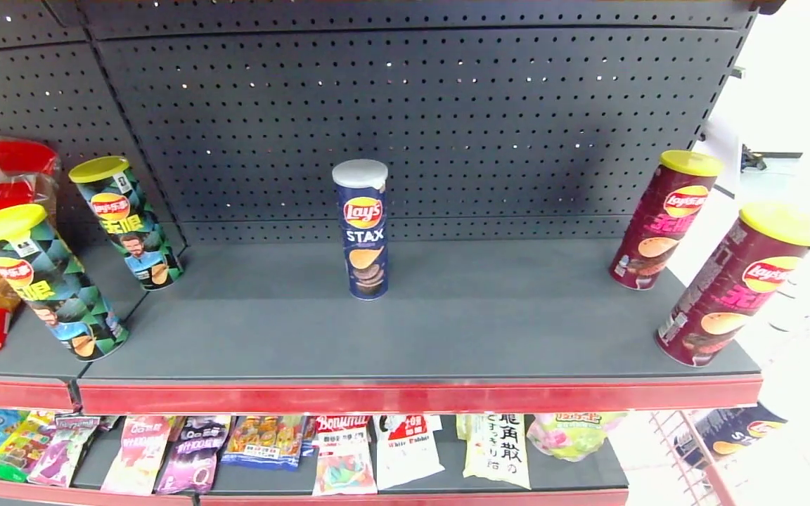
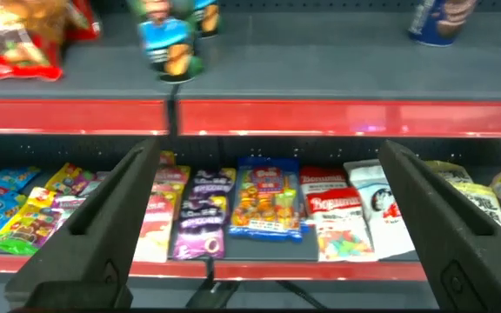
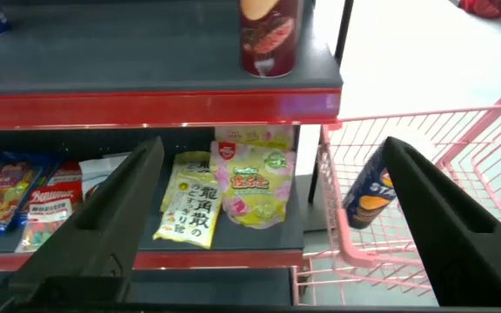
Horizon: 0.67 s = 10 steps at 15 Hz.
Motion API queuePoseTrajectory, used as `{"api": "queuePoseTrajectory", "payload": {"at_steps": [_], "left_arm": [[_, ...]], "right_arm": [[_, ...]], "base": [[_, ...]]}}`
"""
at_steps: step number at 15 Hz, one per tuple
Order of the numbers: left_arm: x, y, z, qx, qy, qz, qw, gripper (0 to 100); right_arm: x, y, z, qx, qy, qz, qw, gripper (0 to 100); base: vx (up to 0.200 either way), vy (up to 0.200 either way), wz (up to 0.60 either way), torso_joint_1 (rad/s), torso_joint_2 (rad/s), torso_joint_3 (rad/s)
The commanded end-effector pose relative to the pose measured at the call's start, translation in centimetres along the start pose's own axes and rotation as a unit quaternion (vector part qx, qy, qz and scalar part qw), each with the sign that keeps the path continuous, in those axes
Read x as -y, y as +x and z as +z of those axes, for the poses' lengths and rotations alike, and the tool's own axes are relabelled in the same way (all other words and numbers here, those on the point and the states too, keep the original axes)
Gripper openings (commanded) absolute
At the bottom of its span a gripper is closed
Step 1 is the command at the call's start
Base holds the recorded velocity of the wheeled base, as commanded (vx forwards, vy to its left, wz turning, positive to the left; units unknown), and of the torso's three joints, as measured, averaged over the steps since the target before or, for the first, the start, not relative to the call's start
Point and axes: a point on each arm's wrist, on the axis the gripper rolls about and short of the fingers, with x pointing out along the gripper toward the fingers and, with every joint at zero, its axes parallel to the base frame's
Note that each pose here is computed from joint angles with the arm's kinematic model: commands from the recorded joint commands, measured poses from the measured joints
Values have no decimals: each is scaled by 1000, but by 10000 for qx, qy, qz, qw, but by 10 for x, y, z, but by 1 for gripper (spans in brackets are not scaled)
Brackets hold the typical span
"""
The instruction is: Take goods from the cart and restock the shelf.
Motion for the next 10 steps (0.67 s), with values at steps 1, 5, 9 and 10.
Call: {"api": "queuePoseTrajectory", "payload": {"at_steps": [1,5,9,10], "left_arm": [[0,0,0,-1,0,-3,10000,100],[0,0,0,-9,0,-3,10000,100],[0,0,0,-1,0,-3,10000,100],[0,0,0,-9,0,-3,10000,100]], "right_arm": [[0,0,0,6,-1,-6,10000,100],[-1,0,0,6,7,101,9999,100],[-1,0,0,6,-1,109,9999,100],[-1,0,0,6,-1,109,9999,100]], "base": [[0,-200,0,2,2,-2],[0,-200,0,0,0,1],[0,-200,0,-1,7,1],[0,-200,0,2,7,2]]}}
